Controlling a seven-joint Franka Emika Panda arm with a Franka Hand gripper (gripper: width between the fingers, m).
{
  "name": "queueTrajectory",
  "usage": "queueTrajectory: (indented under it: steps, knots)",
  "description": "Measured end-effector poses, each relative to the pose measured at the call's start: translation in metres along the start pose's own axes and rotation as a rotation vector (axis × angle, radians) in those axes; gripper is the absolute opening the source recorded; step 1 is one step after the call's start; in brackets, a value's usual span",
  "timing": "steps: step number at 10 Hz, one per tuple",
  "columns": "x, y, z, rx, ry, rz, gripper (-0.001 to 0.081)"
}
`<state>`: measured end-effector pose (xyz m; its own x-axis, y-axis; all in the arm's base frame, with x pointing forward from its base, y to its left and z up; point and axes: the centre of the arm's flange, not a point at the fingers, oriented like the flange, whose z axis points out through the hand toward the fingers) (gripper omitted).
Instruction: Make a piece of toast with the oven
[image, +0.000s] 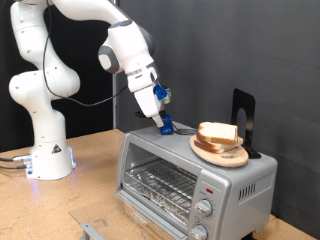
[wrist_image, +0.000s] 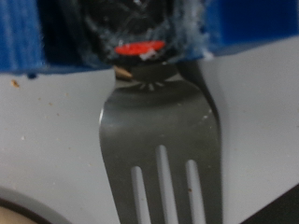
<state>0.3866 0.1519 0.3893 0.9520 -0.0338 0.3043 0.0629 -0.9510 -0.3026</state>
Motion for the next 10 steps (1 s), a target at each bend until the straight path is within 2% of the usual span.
queueTrajectory:
  steps: [6, 7, 8, 9, 10]
  knots:
    - [-0.006, -0.007, 0.014, 0.023, -0.017, 0.007, 0.0809]
    - [-0.007, -0.009, 0.015, 0.028, -0.019, 0.002, 0.0724]
    - [-0.007, -0.01, 0.016, 0.032, -0.021, -0.001, 0.0587]
    - [-0.008, -0.011, 0.017, 0.032, -0.022, -0.003, 0.0587]
    - [-0.008, -0.011, 0.018, 0.033, -0.023, -0.004, 0.0405]
